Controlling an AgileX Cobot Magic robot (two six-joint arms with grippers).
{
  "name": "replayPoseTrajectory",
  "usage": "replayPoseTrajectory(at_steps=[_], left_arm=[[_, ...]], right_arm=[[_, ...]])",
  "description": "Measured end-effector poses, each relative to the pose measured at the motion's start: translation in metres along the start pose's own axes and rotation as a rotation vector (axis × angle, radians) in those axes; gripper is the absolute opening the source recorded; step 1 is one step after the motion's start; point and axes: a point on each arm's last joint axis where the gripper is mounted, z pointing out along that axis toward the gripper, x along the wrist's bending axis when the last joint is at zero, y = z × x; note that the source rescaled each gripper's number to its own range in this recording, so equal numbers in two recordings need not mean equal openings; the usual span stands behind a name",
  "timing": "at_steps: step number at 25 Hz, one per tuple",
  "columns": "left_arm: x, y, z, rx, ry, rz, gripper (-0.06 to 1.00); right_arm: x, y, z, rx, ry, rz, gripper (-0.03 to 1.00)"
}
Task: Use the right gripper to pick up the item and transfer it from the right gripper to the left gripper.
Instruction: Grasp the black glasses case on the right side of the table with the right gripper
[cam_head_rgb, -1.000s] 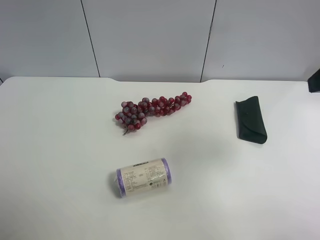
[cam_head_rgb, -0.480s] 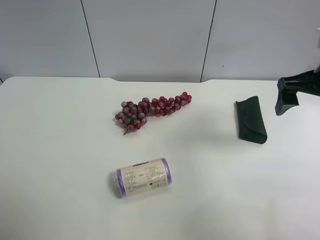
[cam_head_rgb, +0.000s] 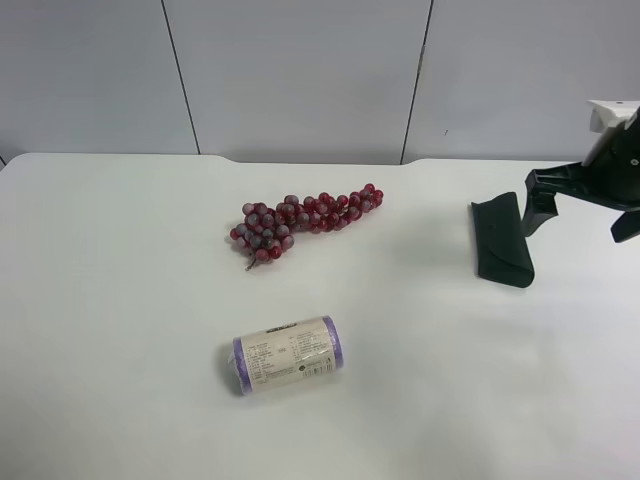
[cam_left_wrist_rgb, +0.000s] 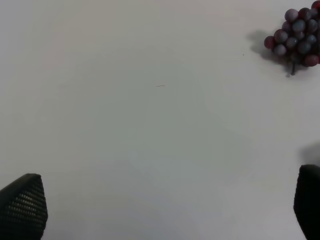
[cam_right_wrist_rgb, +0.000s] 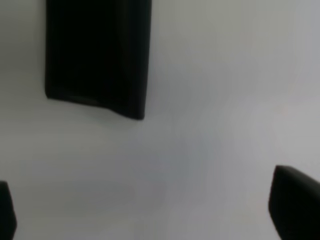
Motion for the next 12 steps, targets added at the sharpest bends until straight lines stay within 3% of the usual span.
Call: replayPoseTrajectory(at_steps=[5, 12], left_arm=[[0.0, 0.0, 0.0, 0.0, 0.0, 0.0, 1.0], [0.0, 0.0, 0.0, 0.0, 0.0, 0.0, 1.0]], right_arm=[[0.006, 0.032, 0.014, 0.038, 0.012, 0.0, 1.0], [0.013, 0.04, 0.057, 0.169, 0.056, 0.003, 1.0]])
